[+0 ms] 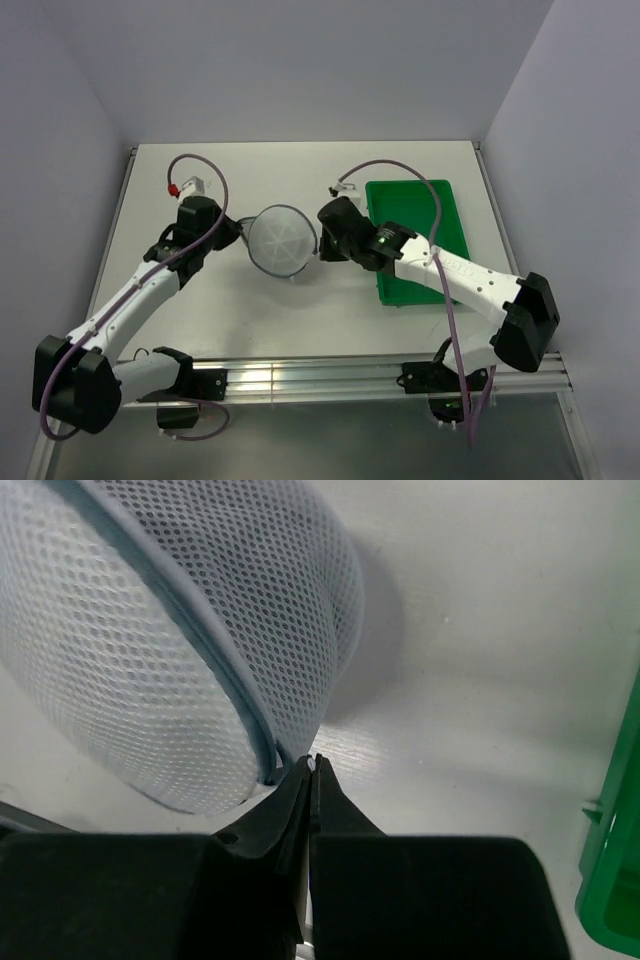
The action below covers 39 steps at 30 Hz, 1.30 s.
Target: Place the bra in the laundry bag and zip it closed
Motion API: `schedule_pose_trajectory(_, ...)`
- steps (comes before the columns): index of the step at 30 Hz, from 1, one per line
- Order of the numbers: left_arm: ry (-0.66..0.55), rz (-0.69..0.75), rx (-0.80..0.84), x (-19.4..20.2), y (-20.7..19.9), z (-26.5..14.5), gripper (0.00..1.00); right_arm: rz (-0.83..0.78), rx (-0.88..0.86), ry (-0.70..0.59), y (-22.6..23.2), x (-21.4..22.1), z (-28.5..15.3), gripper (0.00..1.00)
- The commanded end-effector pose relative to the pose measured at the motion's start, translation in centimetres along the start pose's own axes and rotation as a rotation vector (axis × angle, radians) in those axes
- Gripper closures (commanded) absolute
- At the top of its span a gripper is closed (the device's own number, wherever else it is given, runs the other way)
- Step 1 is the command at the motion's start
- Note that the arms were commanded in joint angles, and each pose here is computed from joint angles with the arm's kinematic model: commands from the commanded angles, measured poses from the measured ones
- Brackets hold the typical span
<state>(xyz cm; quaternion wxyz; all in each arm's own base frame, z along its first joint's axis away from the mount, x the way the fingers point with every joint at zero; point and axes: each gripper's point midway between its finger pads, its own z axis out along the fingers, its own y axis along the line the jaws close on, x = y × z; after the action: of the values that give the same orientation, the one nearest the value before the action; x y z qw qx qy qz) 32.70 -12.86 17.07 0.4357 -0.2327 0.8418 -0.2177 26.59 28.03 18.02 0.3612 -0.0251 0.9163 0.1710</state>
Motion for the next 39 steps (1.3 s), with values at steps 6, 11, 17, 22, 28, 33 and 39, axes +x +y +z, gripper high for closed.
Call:
schedule_pose_trajectory(6, 0.041, 0.063, 0.003, -0.2, -0.9, 2.0, 1.00, 0.069, -0.090, 0.073, 1.1, 3.1, 1.6, 1.00)
schedule_pose_trajectory(11, 0.055, 0.090, -0.014, -1.6, -2.4, 3.5, 1.00, 0.084, -0.097, 0.086, 2.2, 2.8, 2.8, 1.00)
schedule_pose_trajectory(17, 0.038, 0.091, -0.020, -2.2, -2.5, 3.4, 0.69, 0.079, -0.066, 0.090, 2.7, 2.2, 4.2, 1.00)
schedule_pose_trajectory(22, -0.021, 0.104, 0.011, -3.8, -3.4, 1.9, 0.38, 0.097, -0.055, 0.086, 3.1, 1.7, 4.9, 1.00)
schedule_pose_trajectory(28, -0.111, 0.106, 0.006, -6.4, -3.9, -0.7, 0.29, 0.133, -0.058, 0.086, 3.9, 0.8, 5.1, 1.00)
schedule_pose_trajectory(33, -0.189, 0.112, -0.018, -7.8, -2.9, -3.9, 0.26, 0.160, -0.070, 0.098, 4.8, -0.2, 5.8, 1.00)
schedule_pose_trajectory(39, -0.271, 0.109, 0.017, -8.6, -2.5, -6.4, 0.18, 0.169, -0.069, 0.114, 5.1, -0.2, 6.5, 1.00)
